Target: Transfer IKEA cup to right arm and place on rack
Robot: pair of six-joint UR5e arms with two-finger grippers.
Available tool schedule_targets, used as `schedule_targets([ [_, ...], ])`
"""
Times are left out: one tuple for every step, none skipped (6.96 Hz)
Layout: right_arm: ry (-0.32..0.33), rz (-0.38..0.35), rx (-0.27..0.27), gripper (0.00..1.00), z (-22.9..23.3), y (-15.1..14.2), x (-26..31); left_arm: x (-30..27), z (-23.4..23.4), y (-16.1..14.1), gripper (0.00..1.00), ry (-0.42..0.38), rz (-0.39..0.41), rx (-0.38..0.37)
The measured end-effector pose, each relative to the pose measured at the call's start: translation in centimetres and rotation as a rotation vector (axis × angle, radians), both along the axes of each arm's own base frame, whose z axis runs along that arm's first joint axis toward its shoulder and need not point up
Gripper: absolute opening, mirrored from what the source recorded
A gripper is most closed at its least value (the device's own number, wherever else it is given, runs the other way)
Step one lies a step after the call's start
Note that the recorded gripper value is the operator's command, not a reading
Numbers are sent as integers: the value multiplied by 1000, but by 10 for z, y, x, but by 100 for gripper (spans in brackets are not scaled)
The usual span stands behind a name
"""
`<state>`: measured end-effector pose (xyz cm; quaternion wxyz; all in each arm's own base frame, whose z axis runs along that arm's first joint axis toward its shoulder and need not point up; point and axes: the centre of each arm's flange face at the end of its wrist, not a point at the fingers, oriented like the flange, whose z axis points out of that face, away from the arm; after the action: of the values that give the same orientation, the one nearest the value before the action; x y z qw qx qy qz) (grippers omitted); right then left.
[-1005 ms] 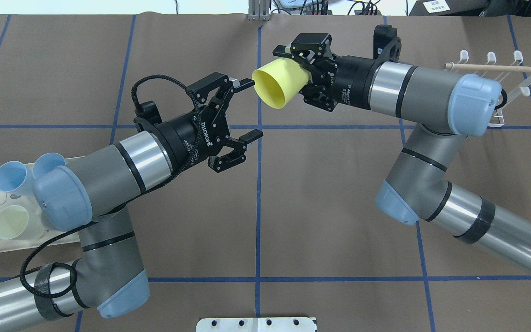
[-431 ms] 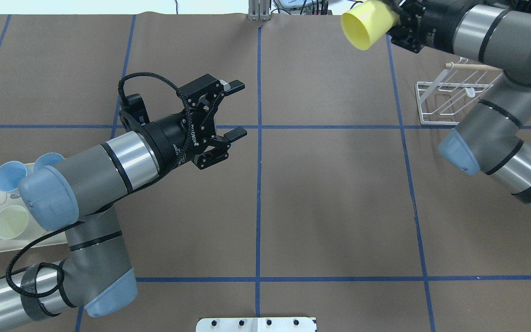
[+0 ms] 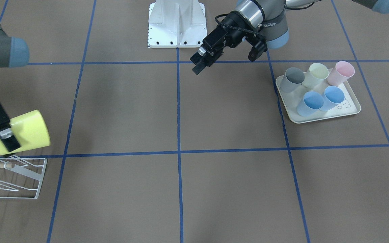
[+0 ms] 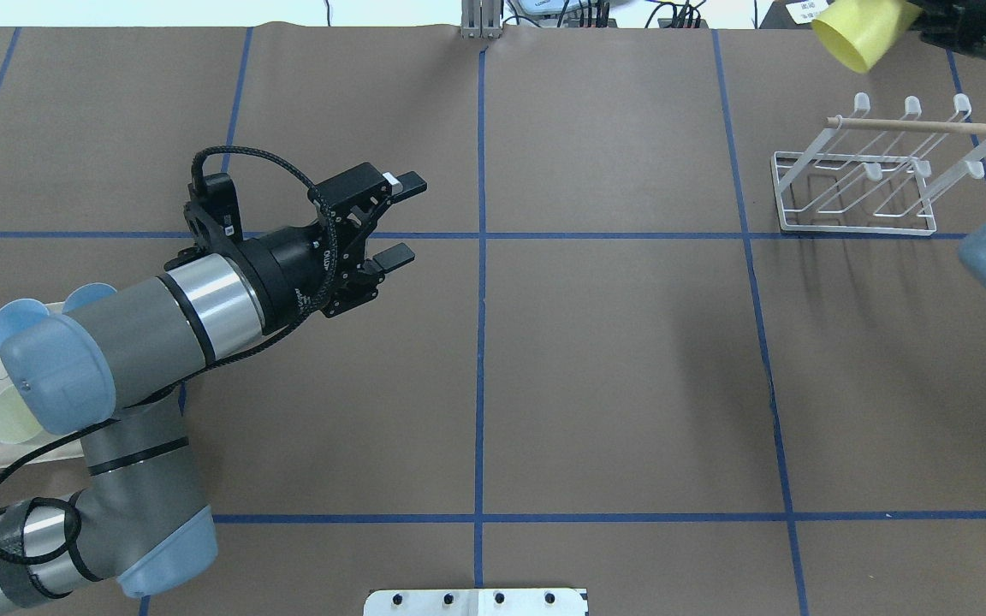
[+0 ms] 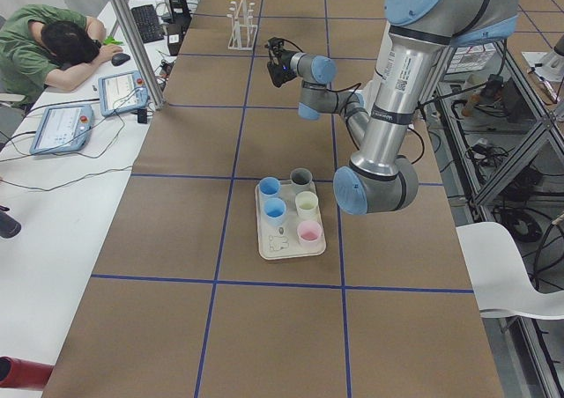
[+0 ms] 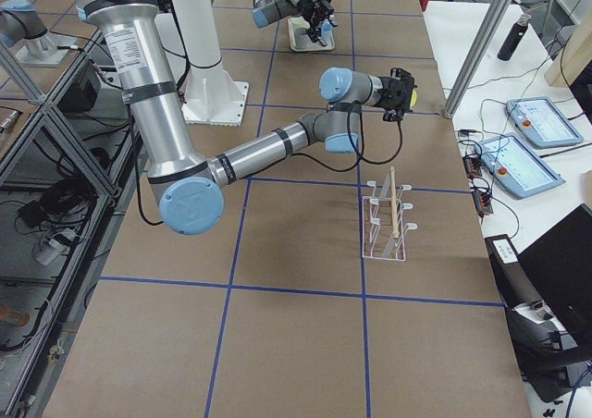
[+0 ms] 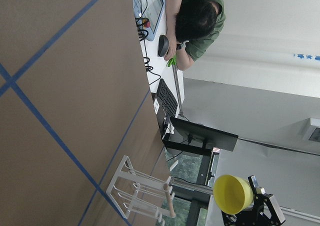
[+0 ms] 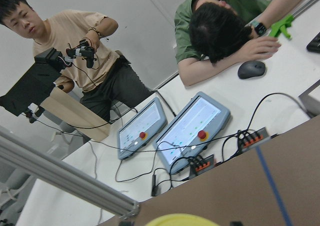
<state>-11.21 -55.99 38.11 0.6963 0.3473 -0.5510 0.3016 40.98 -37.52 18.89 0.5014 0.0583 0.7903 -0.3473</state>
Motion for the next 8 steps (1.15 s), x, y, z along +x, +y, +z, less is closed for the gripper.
schedule_targets([
  [160,36,14,0,40,12,28,-7,-3,-3,99,-78,-1,11],
  [326,68,23,0,77,27,48,-17,-4,-14,99,-161,8,-5],
  [479,86,28,0,108,44,62,-30,-3,-28,99,-245,21,-26],
  [585,94,29,0,128,56,71,-41,2,-41,99,-325,36,-30],
  [636,93,25,0,139,62,72,-46,8,-46,99,-380,47,-23],
  [662,80,23,0,146,65,62,-48,15,-49,99,-408,51,-20],
  [682,67,25,0,151,67,46,-49,18,-51,99,-425,51,-17],
  [700,58,28,0,155,69,31,-50,21,-52,99,-437,50,-13],
])
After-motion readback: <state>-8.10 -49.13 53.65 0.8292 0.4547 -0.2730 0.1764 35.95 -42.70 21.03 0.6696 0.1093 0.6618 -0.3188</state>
